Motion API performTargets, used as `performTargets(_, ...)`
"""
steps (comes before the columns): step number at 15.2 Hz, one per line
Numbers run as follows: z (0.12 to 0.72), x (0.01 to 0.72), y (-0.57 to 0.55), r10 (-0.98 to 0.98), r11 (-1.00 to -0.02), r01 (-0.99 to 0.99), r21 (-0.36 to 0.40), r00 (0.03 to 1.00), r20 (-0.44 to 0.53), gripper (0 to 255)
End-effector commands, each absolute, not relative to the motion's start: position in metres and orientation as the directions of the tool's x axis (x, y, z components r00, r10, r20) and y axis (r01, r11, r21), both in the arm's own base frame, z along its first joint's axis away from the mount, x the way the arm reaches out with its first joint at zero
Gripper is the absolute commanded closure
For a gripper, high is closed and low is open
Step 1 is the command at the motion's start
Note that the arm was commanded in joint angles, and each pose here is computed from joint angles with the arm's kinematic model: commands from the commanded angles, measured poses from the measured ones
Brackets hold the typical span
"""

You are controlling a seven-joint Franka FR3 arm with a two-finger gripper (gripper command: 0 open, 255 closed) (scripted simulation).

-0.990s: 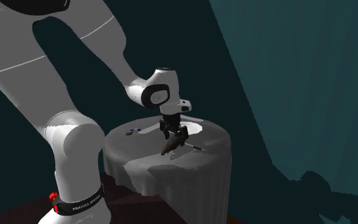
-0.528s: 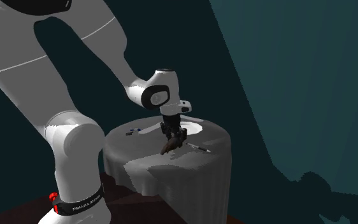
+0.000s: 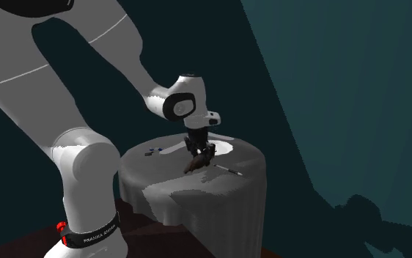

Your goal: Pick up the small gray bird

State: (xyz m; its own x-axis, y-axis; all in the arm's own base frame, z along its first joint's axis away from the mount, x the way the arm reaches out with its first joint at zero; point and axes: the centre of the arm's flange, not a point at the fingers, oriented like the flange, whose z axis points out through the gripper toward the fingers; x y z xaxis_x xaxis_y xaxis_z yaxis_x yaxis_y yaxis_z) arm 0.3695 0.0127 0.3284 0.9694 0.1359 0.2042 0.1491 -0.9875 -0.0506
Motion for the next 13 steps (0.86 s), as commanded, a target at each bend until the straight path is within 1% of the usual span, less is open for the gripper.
performTargets(1,0.339,0.369,0.013,0.136,-0.988,0.149,-0.051,0.970,0.204,255)
performTargets(11,0.391,0.369,0.013,0.136,-0.988,0.149,-0.051,0.970,0.204,255)
performTargets(13,0.392,0.369,0.013,0.136,-0.988,0.149,-0.051,0.970,0.204,255)
